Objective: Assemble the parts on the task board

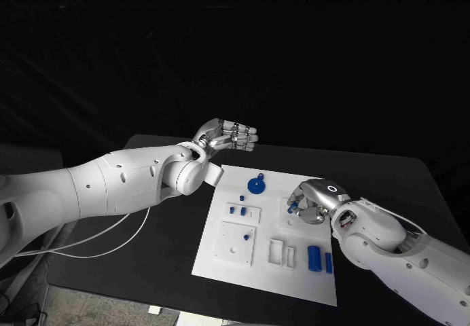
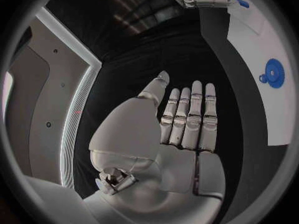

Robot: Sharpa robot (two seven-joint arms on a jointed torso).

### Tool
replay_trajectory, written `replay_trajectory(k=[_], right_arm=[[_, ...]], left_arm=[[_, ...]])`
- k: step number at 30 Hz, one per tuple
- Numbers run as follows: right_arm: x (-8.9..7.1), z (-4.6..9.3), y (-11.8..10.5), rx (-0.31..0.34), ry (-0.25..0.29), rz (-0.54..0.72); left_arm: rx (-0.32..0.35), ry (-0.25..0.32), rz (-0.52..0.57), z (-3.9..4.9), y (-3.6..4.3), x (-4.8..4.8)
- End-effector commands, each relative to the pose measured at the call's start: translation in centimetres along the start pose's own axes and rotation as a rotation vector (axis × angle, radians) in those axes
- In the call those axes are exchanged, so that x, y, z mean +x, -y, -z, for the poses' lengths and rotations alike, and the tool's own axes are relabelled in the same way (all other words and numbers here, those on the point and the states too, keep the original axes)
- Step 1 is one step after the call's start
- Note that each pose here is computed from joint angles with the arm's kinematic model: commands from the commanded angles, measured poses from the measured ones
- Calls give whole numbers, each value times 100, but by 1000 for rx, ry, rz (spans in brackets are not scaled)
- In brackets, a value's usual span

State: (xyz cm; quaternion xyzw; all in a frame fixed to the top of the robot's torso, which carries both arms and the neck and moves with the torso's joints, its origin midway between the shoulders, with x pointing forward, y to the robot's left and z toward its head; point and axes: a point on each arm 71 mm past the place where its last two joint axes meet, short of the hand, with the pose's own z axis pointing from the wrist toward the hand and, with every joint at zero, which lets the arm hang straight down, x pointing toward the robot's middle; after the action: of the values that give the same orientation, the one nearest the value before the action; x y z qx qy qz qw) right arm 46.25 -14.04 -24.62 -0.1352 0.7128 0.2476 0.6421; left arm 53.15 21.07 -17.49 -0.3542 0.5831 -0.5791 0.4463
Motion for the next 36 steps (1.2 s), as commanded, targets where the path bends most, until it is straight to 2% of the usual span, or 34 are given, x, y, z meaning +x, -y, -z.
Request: replay_trajectory(k=[1, 9, 15, 23, 29, 36], right_arm=[[-104, 11, -64, -15, 62, -19], [-228, -9, -335, -90, 103, -63], [-176, -54, -594, -156, 100, -79], [77, -103, -1016, -260, 54, -81], [276, -104, -1247, -316, 17, -75], [462, -97, -1397, -352, -24, -68]], left_arm=[[13, -9, 7, -6, 19, 5], [14, -6, 5, -14, 17, -1], [15, -4, 4, -33, 13, 5], [17, -4, 2, -71, 9, 32], [18, -6, 2, -94, 7, 53], [16, -11, 4, -108, 6, 80]])
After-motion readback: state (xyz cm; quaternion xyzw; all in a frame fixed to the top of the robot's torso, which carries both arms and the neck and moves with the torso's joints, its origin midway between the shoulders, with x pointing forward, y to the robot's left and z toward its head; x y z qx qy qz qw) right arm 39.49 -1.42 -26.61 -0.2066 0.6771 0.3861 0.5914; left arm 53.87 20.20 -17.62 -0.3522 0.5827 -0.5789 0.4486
